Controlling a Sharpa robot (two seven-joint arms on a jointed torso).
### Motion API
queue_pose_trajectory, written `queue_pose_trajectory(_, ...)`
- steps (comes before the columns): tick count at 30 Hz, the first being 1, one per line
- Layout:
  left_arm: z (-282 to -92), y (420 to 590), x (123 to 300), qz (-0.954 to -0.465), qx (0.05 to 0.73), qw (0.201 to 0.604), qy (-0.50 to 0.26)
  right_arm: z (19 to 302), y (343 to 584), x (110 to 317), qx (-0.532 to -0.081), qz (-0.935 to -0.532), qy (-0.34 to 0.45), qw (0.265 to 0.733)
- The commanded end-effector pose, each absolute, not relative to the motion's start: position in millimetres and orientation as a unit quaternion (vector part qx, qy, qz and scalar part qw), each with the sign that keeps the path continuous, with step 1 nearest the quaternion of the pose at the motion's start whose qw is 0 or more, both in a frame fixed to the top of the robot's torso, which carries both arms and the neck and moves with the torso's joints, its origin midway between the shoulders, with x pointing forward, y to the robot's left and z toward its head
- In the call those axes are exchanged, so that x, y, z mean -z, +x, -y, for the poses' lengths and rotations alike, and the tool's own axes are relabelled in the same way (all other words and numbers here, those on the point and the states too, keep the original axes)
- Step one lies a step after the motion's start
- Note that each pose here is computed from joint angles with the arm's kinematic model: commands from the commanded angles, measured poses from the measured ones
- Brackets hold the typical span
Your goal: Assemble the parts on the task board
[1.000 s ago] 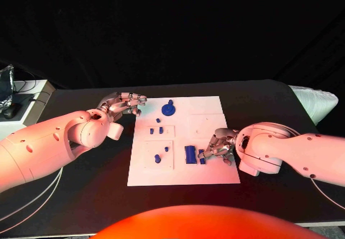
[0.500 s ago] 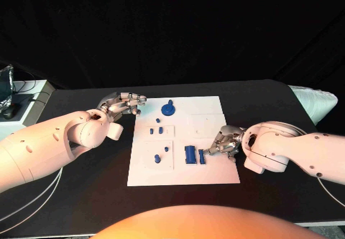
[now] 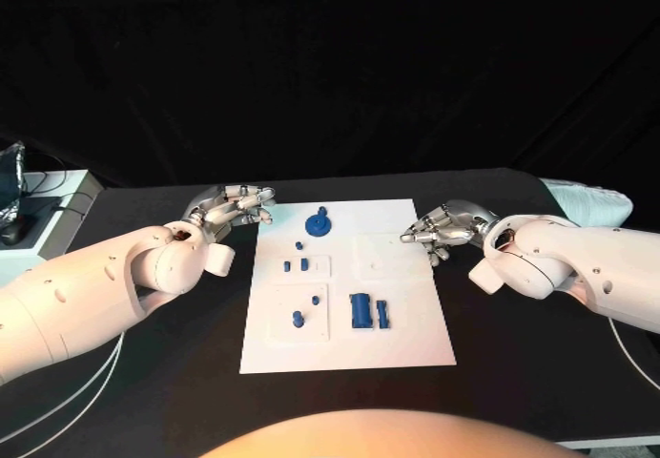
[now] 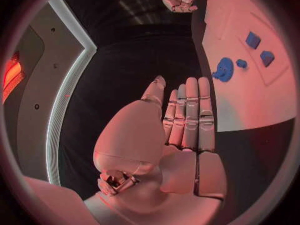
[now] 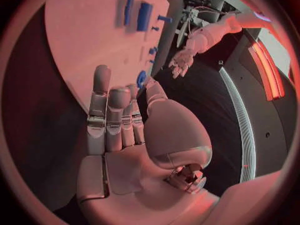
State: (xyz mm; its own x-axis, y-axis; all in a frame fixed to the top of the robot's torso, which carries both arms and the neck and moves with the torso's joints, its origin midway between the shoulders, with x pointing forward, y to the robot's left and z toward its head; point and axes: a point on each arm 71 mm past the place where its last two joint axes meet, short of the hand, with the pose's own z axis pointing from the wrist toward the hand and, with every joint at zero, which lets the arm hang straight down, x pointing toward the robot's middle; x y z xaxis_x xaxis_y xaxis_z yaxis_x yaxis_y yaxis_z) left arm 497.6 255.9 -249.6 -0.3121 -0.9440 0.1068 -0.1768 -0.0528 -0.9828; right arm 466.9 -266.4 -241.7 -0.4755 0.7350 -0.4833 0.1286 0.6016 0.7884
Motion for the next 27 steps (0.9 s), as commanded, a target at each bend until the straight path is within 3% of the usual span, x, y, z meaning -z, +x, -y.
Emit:
queue_pose_trajectory(1, -259.3, 502.8, 245.3, -0.539, 0.573, 0.374, -0.490, 278, 491, 229, -0.448, -0.677, 0.343, 0.473)
queue_pose_trajectory(6, -262.3, 510.6, 250.4, -0.514, 0.570, 0.398, -0.502, 292, 521, 232, -0.463, -0.615, 0.389, 0.506)
queue_pose_trajectory(12, -263.1, 519.8, 260.9, -0.499, 0.559, 0.422, -0.511, 294, 541, 238, -0.475, -0.572, 0.411, 0.526)
queue_pose_trajectory(17, -262.5, 523.8, 266.1, -0.494, 0.550, 0.436, -0.513, 288, 547, 245, -0.483, -0.562, 0.414, 0.529)
queue_pose_trajectory(18, -259.7, 522.2, 268.8, -0.517, 0.548, 0.411, -0.513, 288, 546, 247, -0.454, -0.596, 0.408, 0.521)
queue_pose_trajectory(27, -245.3, 514.3, 259.8, -0.513, 0.542, 0.428, -0.510, 268, 533, 247, -0.470, -0.575, 0.425, 0.518)
